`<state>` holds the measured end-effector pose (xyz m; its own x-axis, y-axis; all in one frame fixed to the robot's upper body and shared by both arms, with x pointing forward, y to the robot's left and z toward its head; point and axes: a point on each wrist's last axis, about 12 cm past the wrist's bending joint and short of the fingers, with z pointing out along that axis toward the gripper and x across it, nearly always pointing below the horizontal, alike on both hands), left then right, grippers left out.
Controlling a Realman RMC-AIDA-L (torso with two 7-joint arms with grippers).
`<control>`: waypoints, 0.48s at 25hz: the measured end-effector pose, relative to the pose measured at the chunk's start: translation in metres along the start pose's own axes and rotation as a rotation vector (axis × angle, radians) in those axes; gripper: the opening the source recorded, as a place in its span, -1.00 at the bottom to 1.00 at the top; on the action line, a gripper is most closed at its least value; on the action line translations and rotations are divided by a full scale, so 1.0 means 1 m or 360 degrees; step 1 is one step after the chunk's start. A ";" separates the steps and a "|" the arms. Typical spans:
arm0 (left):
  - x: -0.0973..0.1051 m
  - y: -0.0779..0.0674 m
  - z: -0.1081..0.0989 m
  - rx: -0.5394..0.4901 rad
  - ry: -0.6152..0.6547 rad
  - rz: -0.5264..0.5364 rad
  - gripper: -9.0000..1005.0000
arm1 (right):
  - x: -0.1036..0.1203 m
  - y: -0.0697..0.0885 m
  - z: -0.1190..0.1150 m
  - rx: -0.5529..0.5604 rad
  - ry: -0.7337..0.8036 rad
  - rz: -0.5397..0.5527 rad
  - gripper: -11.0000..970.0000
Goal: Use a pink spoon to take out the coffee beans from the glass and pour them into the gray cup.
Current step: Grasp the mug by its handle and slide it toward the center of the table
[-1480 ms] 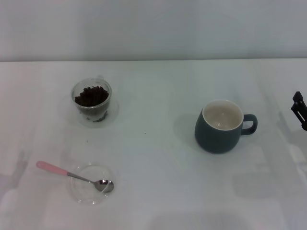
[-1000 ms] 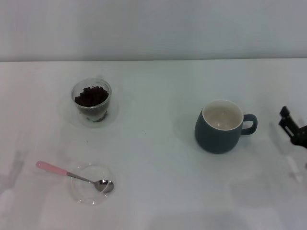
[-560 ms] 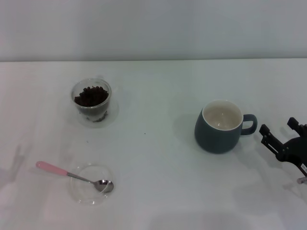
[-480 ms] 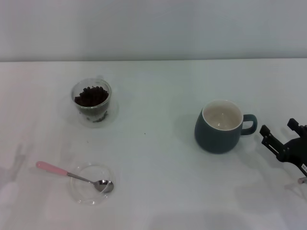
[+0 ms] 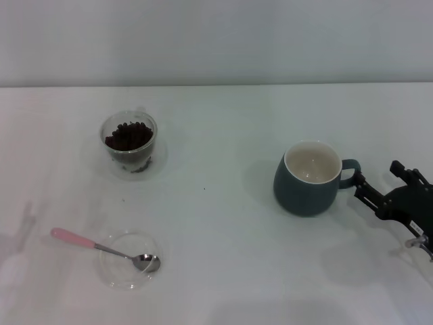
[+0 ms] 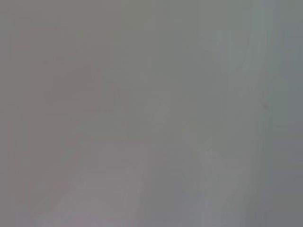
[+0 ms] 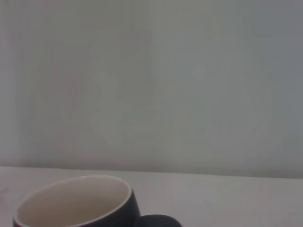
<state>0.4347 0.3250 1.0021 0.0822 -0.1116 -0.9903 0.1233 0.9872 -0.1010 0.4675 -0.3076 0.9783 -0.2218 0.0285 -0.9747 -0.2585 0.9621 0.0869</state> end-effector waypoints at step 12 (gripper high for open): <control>-0.003 -0.002 0.010 0.0030 -0.0027 0.0011 0.72 | -0.004 0.004 0.010 -0.0036 0.0011 -0.0009 0.80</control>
<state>0.4441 0.3226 1.0063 0.0996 -0.1071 -0.9892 0.1413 0.9856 -0.0925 0.4771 -0.3009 0.9802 -0.2265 0.0212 -0.9738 -0.2812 0.9558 0.0862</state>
